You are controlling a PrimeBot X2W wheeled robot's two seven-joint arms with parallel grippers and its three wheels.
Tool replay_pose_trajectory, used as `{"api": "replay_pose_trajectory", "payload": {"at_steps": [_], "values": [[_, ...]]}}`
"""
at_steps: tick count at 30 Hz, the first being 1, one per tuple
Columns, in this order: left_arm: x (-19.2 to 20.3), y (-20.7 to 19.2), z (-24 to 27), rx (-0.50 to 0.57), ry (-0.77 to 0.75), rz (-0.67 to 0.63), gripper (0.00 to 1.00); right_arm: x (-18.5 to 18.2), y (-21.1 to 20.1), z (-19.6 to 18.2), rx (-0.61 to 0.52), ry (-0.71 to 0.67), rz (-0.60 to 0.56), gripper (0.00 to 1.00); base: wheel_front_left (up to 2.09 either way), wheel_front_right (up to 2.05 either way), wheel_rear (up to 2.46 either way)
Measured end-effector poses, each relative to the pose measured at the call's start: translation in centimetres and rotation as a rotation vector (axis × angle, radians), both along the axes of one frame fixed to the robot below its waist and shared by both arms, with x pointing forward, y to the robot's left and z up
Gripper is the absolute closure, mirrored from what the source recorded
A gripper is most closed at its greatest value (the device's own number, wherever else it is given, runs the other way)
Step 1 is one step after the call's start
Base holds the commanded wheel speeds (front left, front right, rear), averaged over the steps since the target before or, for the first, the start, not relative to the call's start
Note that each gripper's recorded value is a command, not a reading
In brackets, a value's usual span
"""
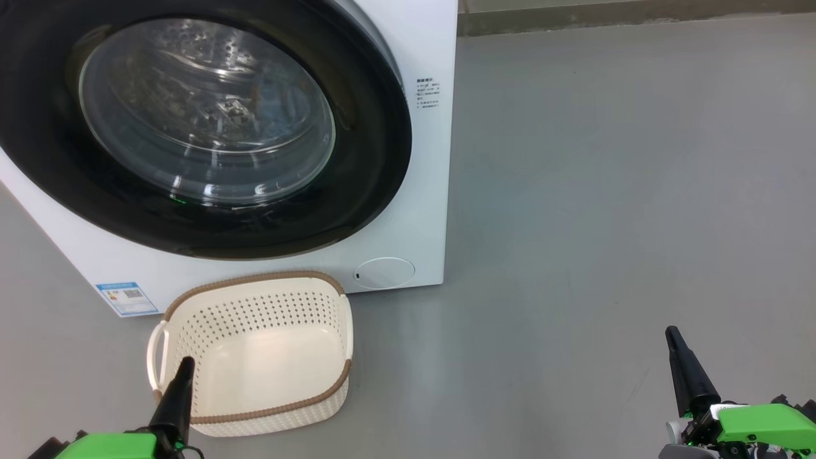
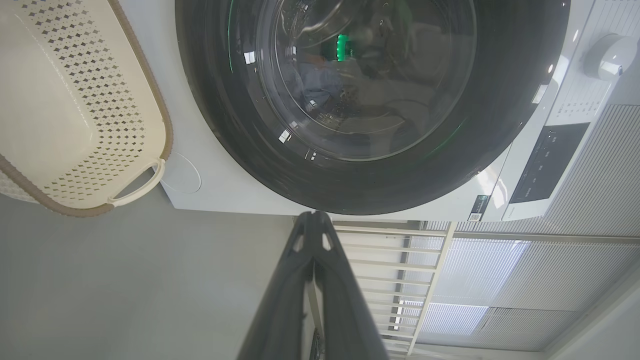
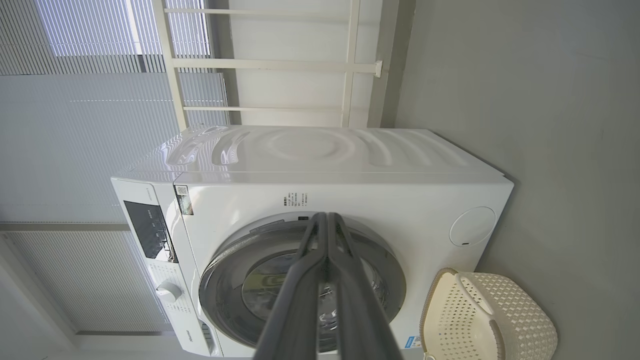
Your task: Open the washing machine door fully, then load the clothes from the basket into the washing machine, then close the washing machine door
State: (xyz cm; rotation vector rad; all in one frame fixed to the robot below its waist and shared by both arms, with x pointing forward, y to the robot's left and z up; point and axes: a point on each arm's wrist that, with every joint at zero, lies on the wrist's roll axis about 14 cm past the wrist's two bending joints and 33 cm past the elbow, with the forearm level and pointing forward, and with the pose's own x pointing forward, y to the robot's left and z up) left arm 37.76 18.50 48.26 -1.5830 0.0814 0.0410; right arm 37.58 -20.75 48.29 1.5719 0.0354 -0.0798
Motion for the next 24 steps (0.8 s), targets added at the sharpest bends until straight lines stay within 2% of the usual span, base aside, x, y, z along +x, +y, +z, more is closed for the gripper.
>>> {"api": "replay_pose_trajectory", "payload": {"at_steps": [24], "values": [[0.0, 0.0, 0.0, -0.001, 0.0, 0.0, 1.0, -0.01, -0.05, -0.01, 0.003, 0.0, -0.003, 1.0, 0.0, 0.0, 0.0]]}}
